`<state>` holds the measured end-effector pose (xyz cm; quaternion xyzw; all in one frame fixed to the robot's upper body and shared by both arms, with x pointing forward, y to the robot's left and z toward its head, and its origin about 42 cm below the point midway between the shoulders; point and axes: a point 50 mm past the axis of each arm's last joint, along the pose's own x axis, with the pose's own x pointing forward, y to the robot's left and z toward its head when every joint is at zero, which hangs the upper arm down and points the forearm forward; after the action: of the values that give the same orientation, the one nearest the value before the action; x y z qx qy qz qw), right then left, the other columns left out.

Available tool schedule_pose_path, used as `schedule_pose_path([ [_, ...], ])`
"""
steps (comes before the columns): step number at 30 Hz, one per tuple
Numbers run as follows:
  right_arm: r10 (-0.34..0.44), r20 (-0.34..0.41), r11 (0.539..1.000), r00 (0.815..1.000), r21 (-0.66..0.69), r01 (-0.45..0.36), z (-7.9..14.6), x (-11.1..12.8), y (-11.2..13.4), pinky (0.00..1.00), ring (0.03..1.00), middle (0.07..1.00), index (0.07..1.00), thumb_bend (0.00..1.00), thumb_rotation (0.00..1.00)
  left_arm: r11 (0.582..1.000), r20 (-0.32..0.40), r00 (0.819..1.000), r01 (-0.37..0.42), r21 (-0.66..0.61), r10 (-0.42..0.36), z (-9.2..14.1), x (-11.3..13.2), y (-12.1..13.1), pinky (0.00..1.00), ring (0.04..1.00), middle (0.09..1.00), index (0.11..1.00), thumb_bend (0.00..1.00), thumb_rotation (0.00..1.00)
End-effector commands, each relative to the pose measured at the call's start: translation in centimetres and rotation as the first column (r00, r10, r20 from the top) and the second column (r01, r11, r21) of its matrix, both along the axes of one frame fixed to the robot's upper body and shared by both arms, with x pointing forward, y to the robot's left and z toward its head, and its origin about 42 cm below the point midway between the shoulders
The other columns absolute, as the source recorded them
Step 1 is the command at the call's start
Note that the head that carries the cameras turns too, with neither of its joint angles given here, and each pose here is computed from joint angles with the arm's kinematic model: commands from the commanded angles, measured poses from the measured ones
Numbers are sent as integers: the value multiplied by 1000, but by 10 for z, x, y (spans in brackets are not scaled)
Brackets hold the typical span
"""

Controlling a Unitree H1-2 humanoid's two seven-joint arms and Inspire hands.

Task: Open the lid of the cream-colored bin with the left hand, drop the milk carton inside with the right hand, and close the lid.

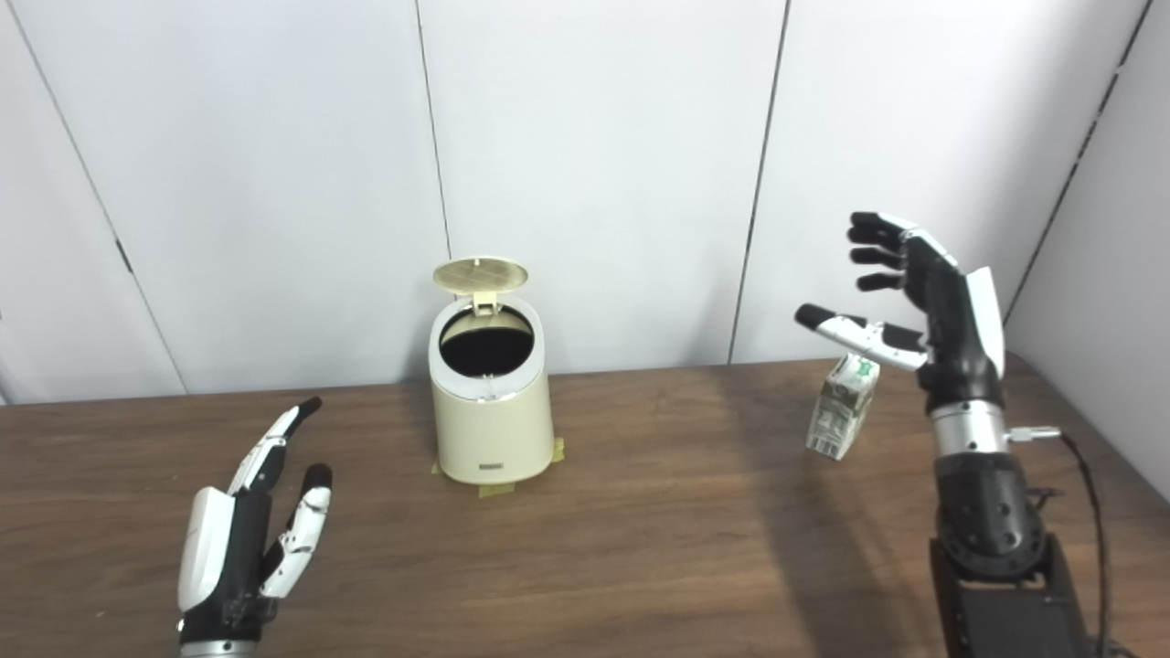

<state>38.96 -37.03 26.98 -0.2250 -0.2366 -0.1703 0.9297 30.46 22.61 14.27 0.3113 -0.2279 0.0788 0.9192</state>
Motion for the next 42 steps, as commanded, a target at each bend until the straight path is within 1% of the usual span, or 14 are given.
schedule_pose_path([
  [1,-22,63,999,998,-32,24,21,7,-8,598,710,733,720,807,302,1000,-45,999,-22,20,23,-17,-11,8,929,908,911,902,322,928],
  [4,-38,34,998,999,-47,39,11,11,-7,590,710,738,730,818,245,1000,-42,999,-22,21,22,-16,-10,11,921,904,903,896,320,922],
  [7,-47,-8,999,999,-29,47,-6,16,-7,595,724,752,740,839,261,1000,-51,999,-19,12,20,-15,-10,17,930,908,915,902,302,922],
  [9,-52,-22,998,998,-41,51,-15,18,-7,519,715,759,743,828,268,1000,-49,999,-16,8,16,-15,-11,21,940,912,922,906,284,914],
  [13,-63,-45,997,997,-38,61,-25,21,-4,533,719,769,741,819,264,1000,-42,999,-8,22,9,-14,-11,28,953,920,915,903,260,903],
  [19,-93,-82,994,992,-64,88,-37,26,-2,596,692,766,745,862,322,1000,-52,999,-8,-15,7,-14,-8,39,970,926,929,906,291,896],
  [22,-119,-113,991,987,-82,110,-43,25,1,660,737,777,764,872,368,1000,-40,999,-3,-16,3,-15,-7,44,977,922,927,909,262,899],
  [24,-129,-123,989,984,-83,119,-45,24,5,713,775,781,776,870,353,1000,-31,1000,3,-18,-3,-16,-8,47,991,916,917,906,236,859],
  [28,-128,-117,989,985,-87,118,-45,26,6,736,790,778,778,882,352,1000,-24,1000,3,-7,-3,-17,-7,52,971,906,907,899,235,846],
  [35,-130,-86,987,988,-109,120,-39,32,3,685,757,781,766,904,372,1000,-19,1000,-6,-12,6,-18,-6,57,956,899,900,883,272,875],
  [36,-130,-79,987,988,-104,121,-38,32,2,654,726,779,765,910,379,1000,-21,1000,-6,-12,6,-17,-6,58,957,900,901,884,276,885],
  [38,-128,-63,988,990,-89,123,-38,33,1,536,604,784,769,918,391,1000,-23,1000,-3,-11,2,-16,-7,58,957,904,904,886,273,896],
  [41,-128,-38,989,991,-82,124,-35,32,1,589,677,777,755,921,385,1000,-25,1000,-1,-10,1,-16,-6,58,957,907,906,889,266,897],
  [42,-128,-29,988,991,-85,126,-33,31,2,624,715,774,750,899,363,1000,-24,1000,0,-11,0,-16,-6,58,960,907,906,889,266,898],
])
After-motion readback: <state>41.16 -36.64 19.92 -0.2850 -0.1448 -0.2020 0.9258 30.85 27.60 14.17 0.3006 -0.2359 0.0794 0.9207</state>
